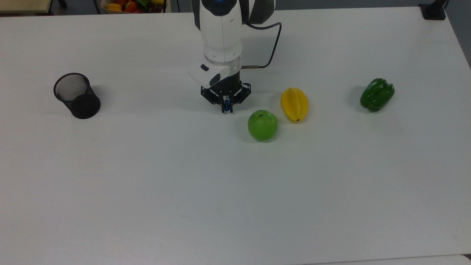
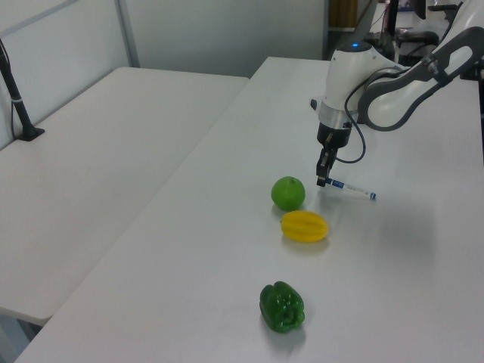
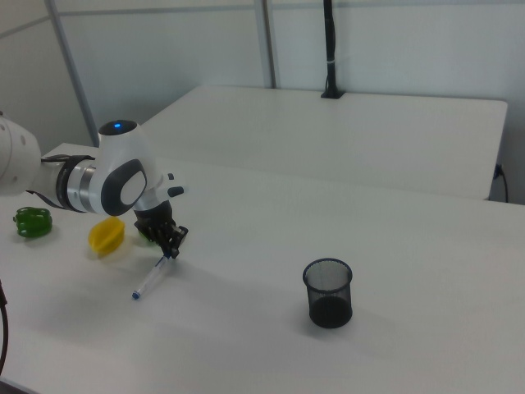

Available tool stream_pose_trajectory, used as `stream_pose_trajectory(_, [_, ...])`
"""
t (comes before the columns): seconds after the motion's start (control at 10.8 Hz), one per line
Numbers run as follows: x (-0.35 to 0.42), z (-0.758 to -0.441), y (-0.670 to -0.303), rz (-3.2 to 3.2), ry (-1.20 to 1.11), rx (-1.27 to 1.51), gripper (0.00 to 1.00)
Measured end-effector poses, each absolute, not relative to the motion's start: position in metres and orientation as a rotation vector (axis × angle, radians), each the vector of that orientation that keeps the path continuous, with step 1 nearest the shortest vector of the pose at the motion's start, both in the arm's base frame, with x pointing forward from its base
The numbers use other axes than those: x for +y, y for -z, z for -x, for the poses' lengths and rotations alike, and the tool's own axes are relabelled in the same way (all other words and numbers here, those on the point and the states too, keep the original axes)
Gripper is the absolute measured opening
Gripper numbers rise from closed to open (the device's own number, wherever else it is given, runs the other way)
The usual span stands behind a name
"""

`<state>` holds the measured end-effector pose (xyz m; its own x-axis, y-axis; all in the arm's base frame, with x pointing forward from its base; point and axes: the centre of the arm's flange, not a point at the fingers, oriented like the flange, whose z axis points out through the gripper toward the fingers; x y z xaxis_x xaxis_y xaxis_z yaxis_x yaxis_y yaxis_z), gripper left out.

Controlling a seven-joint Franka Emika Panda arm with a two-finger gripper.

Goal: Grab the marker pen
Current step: 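Carry the marker toward the green apple and lower it, then open the gripper to release the marker on the table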

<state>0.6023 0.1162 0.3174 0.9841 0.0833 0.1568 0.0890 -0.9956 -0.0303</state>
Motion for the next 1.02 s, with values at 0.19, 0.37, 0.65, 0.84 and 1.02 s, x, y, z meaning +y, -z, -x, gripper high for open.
stream_pose_trajectory(0.19, [0.1178,-0.6023,-0.3153,3.091,0.242,-0.138,0.19])
stream_pose_trajectory(0.37, [0.119,-0.6019,-0.3138,3.091,0.238,-0.141,0.36])
stream_pose_trajectory(0.65, [0.1202,-0.6016,-0.3121,3.092,0.234,-0.144,0.64])
stream_pose_trajectory(0.84, [0.1202,-0.6018,-0.3124,3.092,0.235,-0.144,0.95])
stream_pose_trajectory(1.02, [0.1205,-0.6036,-0.3188,3.089,0.254,-0.144,1.0])
